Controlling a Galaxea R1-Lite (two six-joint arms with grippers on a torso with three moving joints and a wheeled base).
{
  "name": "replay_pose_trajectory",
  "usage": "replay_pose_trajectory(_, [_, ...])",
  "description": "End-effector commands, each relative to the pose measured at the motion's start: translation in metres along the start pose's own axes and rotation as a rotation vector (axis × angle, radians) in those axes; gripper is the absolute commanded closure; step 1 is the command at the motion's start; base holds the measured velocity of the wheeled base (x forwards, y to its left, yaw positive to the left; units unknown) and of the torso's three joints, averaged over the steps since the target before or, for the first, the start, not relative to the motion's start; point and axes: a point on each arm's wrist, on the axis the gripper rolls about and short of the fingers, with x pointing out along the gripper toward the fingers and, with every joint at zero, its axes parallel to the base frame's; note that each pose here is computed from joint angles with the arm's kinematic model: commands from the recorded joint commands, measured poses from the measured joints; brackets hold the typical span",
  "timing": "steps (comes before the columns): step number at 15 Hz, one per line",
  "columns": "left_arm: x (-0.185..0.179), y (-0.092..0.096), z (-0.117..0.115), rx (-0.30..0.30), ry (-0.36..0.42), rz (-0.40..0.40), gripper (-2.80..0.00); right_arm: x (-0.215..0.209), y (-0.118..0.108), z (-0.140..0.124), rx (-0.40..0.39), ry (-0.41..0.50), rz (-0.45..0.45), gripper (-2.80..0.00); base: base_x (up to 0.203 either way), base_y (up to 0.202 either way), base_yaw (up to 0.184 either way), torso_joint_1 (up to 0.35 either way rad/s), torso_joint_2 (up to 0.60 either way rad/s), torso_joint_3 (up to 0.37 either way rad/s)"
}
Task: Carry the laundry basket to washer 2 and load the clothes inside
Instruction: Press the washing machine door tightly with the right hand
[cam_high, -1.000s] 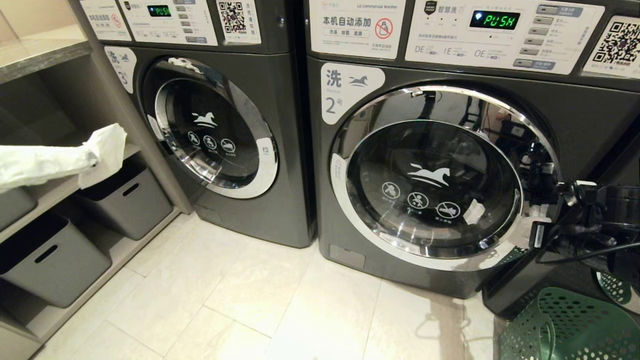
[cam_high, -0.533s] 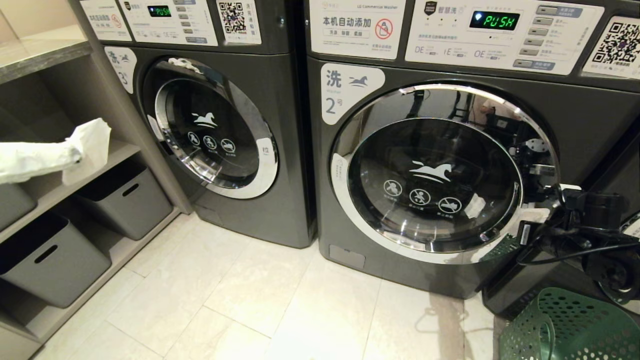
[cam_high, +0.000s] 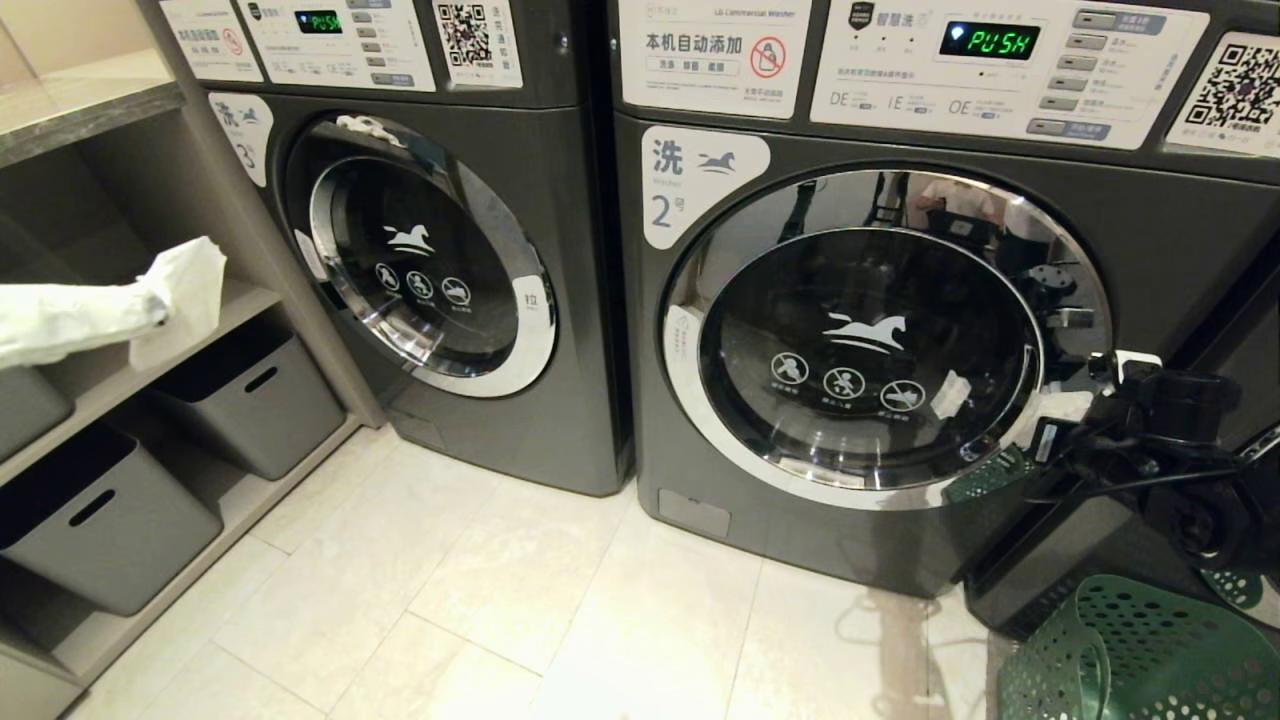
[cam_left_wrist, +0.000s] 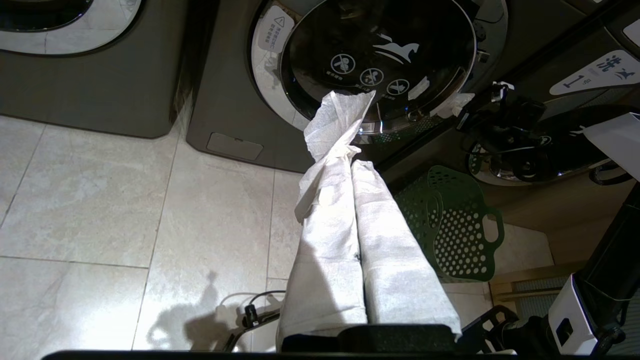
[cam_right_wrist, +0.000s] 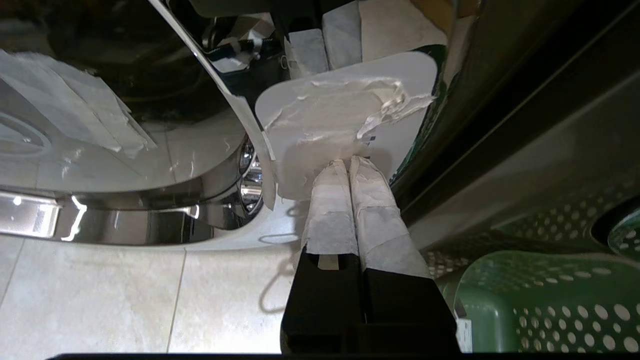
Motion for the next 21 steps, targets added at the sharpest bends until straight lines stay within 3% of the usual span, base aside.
replay_pose_trajectory(1, [0.002, 0.001, -0.001, -0.004, 0.009, 0.002, 0.0, 0.01, 0.0, 0.001, 0.006, -0.015, -0.003, 0.0, 0.0, 0.0, 0.0, 0.0, 0.0, 0.0])
replay_pose_trajectory(9, [0.004, 0.001, -0.001, -0.004, 0.015, 0.005, 0.0, 0.019, 0.002, 0.001, 0.061, -0.027, 0.01, 0.0, 0.0, 0.0, 0.0, 0.0, 0.0, 0.0])
replay_pose_trajectory(21, [0.001, 0.001, -0.001, -0.004, 0.01, 0.005, 0.0, 0.038, 0.004, 0.003, 0.08, -0.055, 0.024, 0.0, 0.0, 0.0, 0.0, 0.0, 0.0, 0.0])
